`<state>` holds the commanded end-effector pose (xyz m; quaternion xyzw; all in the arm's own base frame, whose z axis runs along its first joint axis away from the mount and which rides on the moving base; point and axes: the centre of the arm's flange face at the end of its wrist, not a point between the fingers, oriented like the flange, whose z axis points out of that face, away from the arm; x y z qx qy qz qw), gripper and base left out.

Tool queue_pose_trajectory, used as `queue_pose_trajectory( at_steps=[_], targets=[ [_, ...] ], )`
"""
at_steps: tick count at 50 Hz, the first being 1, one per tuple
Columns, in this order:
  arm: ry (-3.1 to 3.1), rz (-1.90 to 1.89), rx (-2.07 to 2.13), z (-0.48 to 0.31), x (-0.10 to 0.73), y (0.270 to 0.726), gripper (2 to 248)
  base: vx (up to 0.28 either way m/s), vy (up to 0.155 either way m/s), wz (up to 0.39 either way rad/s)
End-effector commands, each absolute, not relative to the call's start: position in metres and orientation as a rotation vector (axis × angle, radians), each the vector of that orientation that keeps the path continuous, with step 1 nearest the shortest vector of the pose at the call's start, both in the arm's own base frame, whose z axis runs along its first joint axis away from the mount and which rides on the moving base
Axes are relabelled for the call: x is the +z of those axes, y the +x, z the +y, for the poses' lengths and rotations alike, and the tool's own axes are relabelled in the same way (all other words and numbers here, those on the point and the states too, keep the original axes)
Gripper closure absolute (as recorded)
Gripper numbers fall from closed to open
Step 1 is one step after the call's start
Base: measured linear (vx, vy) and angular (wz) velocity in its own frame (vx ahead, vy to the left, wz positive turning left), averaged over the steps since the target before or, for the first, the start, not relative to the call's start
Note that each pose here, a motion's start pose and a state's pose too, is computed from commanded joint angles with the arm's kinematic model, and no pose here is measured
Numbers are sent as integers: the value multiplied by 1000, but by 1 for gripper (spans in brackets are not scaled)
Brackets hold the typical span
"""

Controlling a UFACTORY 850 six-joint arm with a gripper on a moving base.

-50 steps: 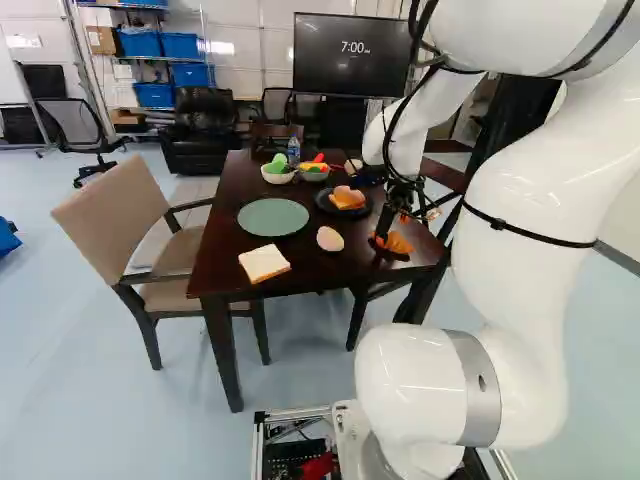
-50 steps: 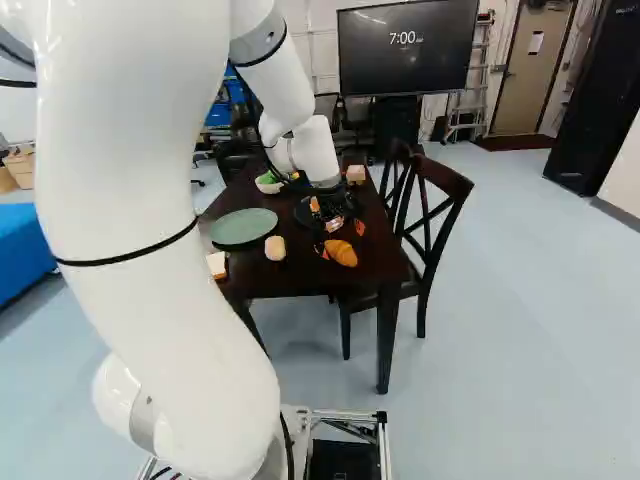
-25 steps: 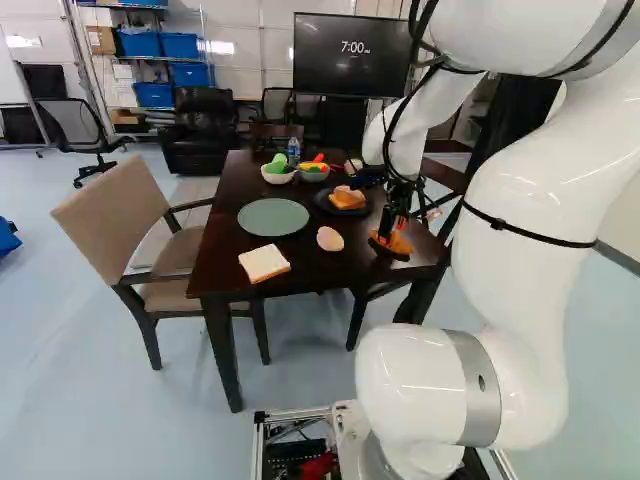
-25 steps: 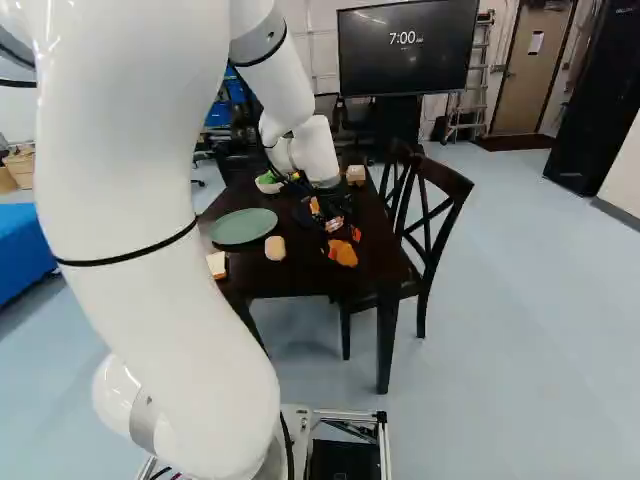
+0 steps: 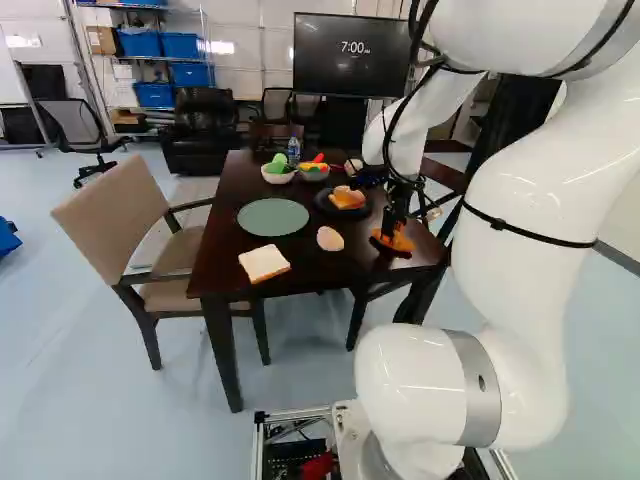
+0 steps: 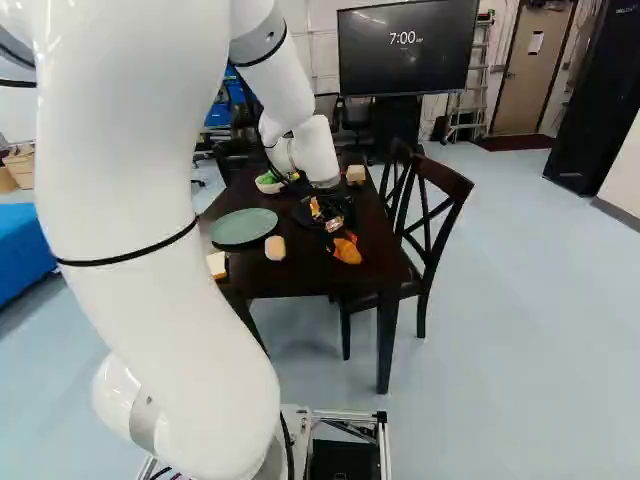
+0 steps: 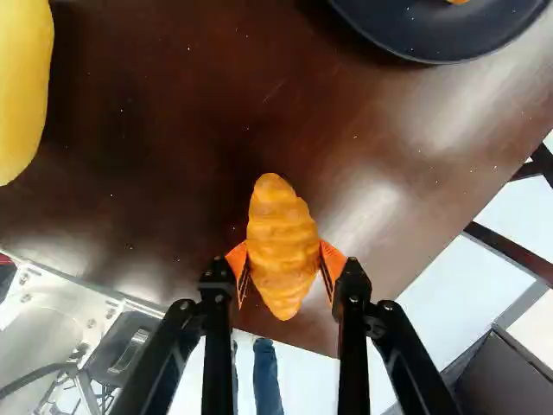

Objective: Move the croissant to the empty plate

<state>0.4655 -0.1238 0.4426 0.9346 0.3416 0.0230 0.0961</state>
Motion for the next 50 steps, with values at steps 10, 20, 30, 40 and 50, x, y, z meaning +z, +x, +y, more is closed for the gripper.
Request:
queue_pose_trajectory(
  at_steps=[10, 20, 30, 40, 50],
  targets=[
    [2769, 1012, 68, -124, 443, 465, 125, 0, 0, 0],
    [2769, 1012, 68, -124, 443, 465, 125, 0, 0, 0],
    [2769, 1012, 68, -124, 443, 465, 131, 0, 0, 0],
    [2769, 1012, 68, -124, 443, 465, 131, 0, 0, 0],
    [2757, 1013, 92, -123, 451, 471, 131, 0, 0, 0]
  ],
)
